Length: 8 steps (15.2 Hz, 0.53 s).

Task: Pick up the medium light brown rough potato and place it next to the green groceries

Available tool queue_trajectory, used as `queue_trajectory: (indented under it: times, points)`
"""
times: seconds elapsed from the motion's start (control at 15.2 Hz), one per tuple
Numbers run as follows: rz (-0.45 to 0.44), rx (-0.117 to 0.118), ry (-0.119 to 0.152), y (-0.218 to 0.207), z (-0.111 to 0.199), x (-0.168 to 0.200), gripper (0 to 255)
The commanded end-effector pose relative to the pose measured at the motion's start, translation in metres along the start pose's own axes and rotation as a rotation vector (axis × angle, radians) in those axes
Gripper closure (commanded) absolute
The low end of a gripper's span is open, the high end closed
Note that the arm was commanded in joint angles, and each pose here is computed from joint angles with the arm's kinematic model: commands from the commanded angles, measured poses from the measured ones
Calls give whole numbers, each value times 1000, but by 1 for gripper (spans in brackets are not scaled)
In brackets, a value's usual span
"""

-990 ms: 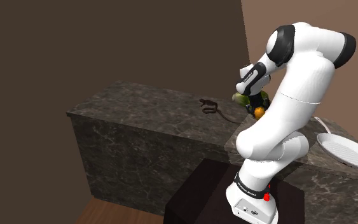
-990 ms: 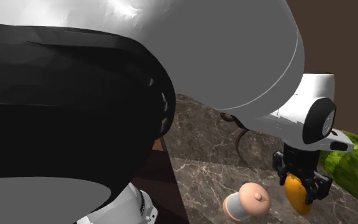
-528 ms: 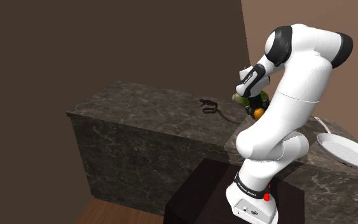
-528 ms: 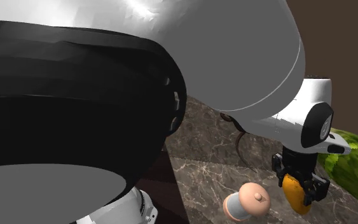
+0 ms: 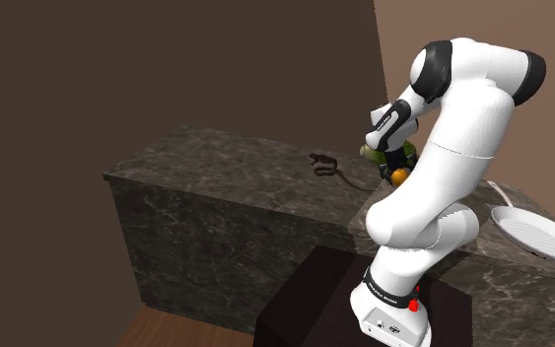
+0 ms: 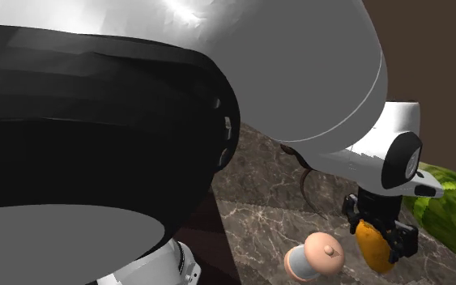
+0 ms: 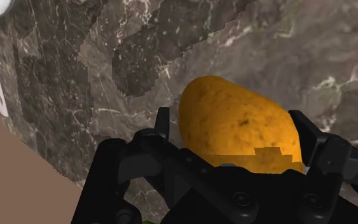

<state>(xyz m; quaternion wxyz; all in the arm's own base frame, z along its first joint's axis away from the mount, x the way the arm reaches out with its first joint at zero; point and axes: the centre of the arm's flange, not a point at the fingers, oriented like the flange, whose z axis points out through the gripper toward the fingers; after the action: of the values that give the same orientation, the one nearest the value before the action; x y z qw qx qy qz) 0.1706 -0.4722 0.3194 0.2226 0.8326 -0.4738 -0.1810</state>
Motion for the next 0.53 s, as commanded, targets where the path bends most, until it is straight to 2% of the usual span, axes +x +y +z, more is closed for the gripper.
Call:
queue_trajectory:
  times: [0.0,0.2,0.46]
  points:
    - [0,0,-1,0,-13,0,0]
    - [0,0,-1,0,-50,0,0]
    - [0,0,-1,0,-50,0,0]
